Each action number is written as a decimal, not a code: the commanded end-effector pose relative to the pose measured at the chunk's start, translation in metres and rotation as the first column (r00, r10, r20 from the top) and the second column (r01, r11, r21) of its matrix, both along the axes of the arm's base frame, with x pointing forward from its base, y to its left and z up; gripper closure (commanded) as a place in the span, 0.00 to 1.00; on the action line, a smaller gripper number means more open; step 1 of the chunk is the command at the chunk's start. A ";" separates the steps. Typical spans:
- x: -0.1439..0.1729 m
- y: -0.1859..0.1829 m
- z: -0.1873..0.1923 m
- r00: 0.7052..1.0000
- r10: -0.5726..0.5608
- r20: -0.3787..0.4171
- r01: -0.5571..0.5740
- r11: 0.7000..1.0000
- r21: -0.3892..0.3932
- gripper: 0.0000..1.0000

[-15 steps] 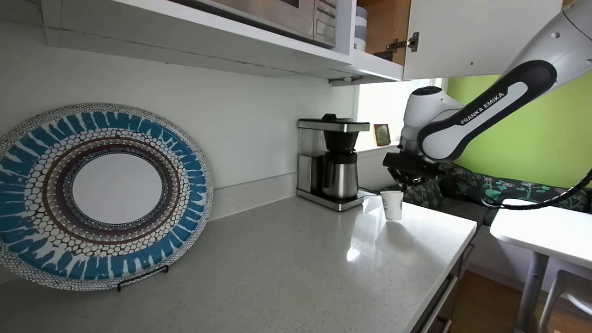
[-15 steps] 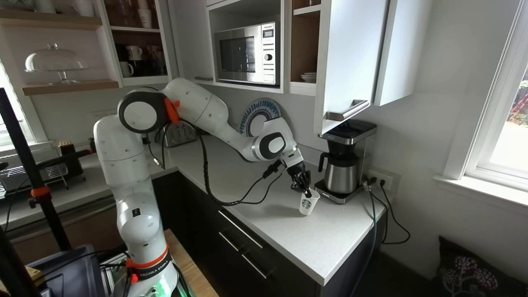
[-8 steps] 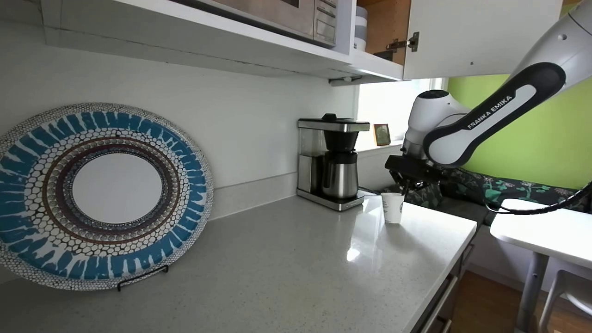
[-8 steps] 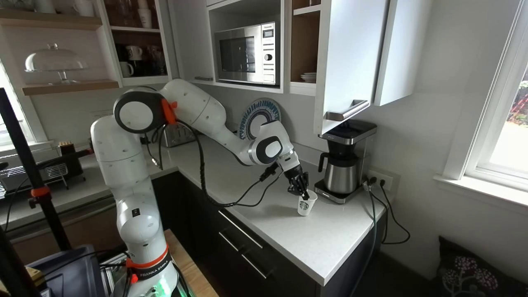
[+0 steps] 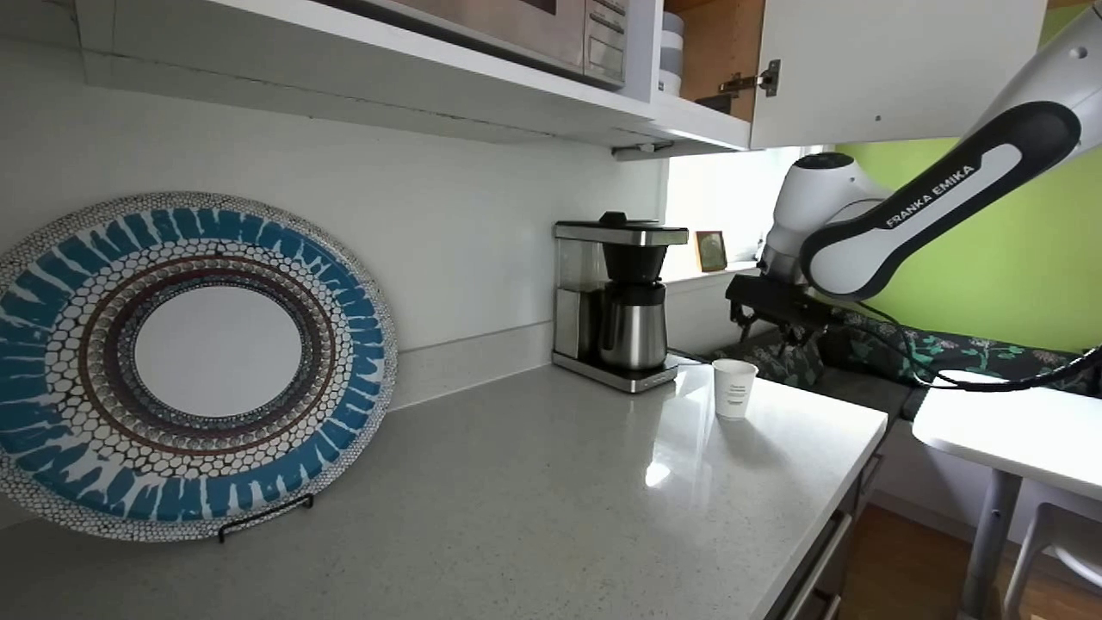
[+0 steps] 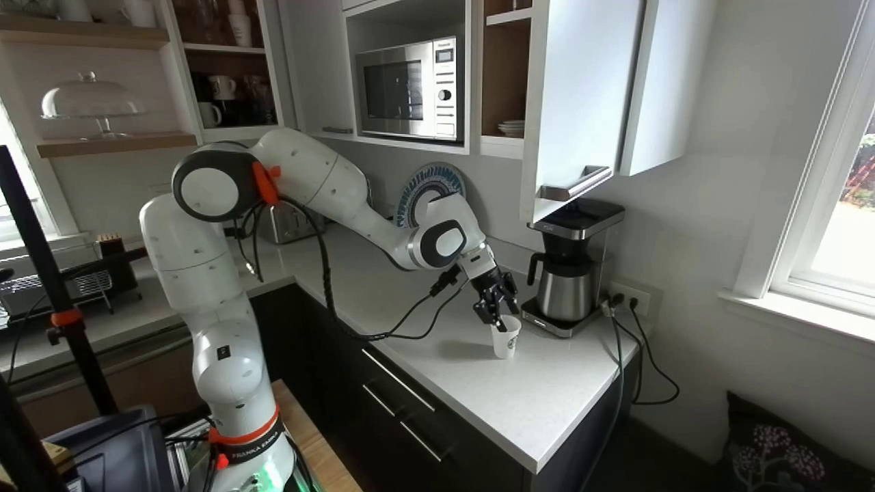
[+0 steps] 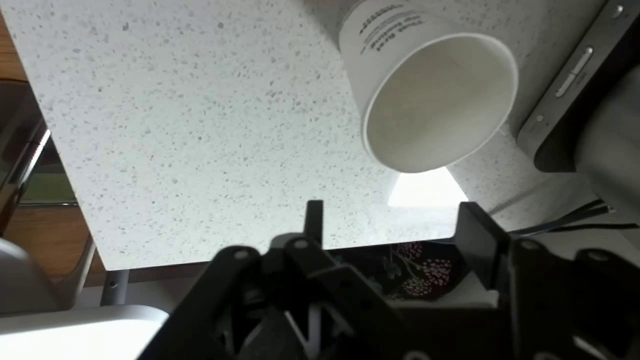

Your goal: Place the coffee cup upright

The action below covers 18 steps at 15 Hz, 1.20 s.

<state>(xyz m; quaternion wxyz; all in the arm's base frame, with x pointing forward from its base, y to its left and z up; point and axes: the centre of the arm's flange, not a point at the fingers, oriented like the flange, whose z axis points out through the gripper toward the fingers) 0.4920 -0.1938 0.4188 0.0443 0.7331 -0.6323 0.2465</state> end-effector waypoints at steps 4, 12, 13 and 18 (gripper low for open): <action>-0.031 -0.005 0.039 0.997 0.067 0.045 -0.068 0.998 0.016 0.00; -0.048 -0.014 0.083 0.965 0.261 0.032 -0.262 0.964 0.041 0.00; -0.051 -0.014 0.087 0.957 0.290 0.026 -0.291 0.956 0.042 0.00; -0.062 -0.011 0.105 0.905 0.425 -0.029 -0.423 0.904 0.055 0.00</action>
